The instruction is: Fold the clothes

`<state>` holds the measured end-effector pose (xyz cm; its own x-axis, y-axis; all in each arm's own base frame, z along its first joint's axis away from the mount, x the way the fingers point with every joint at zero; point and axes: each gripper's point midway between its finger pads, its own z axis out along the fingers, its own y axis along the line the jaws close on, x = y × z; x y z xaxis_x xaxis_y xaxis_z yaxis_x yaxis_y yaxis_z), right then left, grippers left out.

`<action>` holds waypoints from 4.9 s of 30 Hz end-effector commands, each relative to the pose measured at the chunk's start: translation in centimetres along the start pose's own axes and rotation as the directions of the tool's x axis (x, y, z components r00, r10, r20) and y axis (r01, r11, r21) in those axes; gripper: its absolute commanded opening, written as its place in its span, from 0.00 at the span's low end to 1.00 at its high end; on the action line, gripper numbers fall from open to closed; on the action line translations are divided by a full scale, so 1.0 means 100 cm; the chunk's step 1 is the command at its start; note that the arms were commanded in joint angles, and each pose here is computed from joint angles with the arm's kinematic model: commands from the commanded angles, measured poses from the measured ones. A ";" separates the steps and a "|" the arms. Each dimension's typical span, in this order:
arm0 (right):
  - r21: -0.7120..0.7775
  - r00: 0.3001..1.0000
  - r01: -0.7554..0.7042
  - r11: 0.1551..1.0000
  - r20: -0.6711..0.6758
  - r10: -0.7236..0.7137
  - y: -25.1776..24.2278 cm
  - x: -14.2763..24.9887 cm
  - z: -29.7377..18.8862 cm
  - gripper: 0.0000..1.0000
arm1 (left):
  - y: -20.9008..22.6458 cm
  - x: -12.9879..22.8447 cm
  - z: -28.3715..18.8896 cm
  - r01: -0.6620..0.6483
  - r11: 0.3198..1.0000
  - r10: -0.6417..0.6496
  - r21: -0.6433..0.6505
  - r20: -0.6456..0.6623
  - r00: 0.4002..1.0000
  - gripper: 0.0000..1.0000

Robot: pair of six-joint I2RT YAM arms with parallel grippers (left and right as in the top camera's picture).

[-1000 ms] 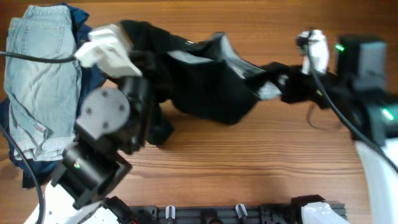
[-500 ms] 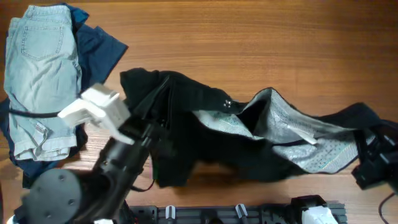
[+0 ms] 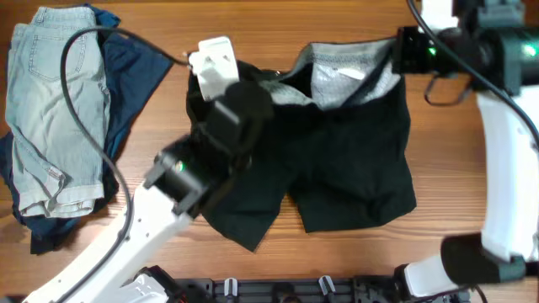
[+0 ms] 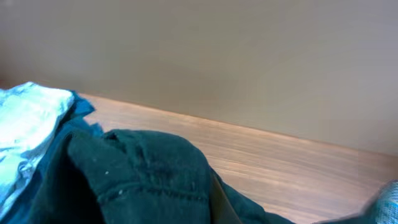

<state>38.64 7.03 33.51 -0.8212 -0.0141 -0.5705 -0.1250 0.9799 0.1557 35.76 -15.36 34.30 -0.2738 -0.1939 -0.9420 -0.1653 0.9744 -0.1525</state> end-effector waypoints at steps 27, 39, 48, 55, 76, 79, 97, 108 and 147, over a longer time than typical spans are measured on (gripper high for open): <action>0.000 0.936 -0.259 0.966 -0.247 0.251 -0.062 0.008 0.216 0.97 | 0.030 0.100 0.166 0.079 0.997 -0.080 -0.015 -0.286 0.955 1.00; 0.248 0.869 -0.282 0.927 -0.344 0.357 -0.088 0.058 0.090 0.77 | 0.031 0.054 0.050 0.150 0.975 -0.072 0.167 -0.402 0.913 1.00; 0.234 0.825 -0.296 0.926 -0.426 0.371 -0.066 0.146 0.036 0.74 | 0.074 0.040 0.023 0.274 0.958 -0.212 0.084 -0.439 0.873 1.00; 0.392 0.618 -0.508 0.767 -0.454 0.642 -0.076 0.258 0.124 0.61 | 0.084 0.067 0.041 0.251 0.968 -0.208 0.015 -0.511 0.834 1.00; 0.521 0.452 -0.622 0.584 -0.371 0.811 -0.081 0.342 0.162 0.04 | 0.088 0.084 0.041 0.225 0.974 -0.195 -0.018 -0.563 0.803 1.00; 0.582 0.320 -0.642 0.498 -0.387 0.865 -0.069 0.357 0.149 0.04 | 0.088 0.084 0.041 0.225 0.974 -0.196 -0.018 -0.563 0.803 1.00; 0.067 0.819 -0.488 0.870 -0.310 0.483 -0.046 0.212 0.100 0.98 | 0.080 0.082 0.042 0.251 0.968 -0.195 0.021 -0.568 0.800 1.00; -0.111 0.891 -0.415 0.903 -0.252 0.378 0.033 0.177 0.132 0.04 | 0.106 0.035 0.074 0.278 0.960 -0.243 0.032 -0.398 0.885 0.98; -0.120 0.933 -0.361 0.925 -0.053 0.357 -0.096 0.042 0.064 0.86 | 0.064 0.123 0.163 0.233 0.924 -0.021 0.304 -0.566 0.824 1.00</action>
<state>41.15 -4.07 19.41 -0.8439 0.4027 -0.3546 0.2674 0.8886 0.3727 45.49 -6.07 21.56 -0.6611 -0.3545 -0.6612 -0.0808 0.9098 -0.4070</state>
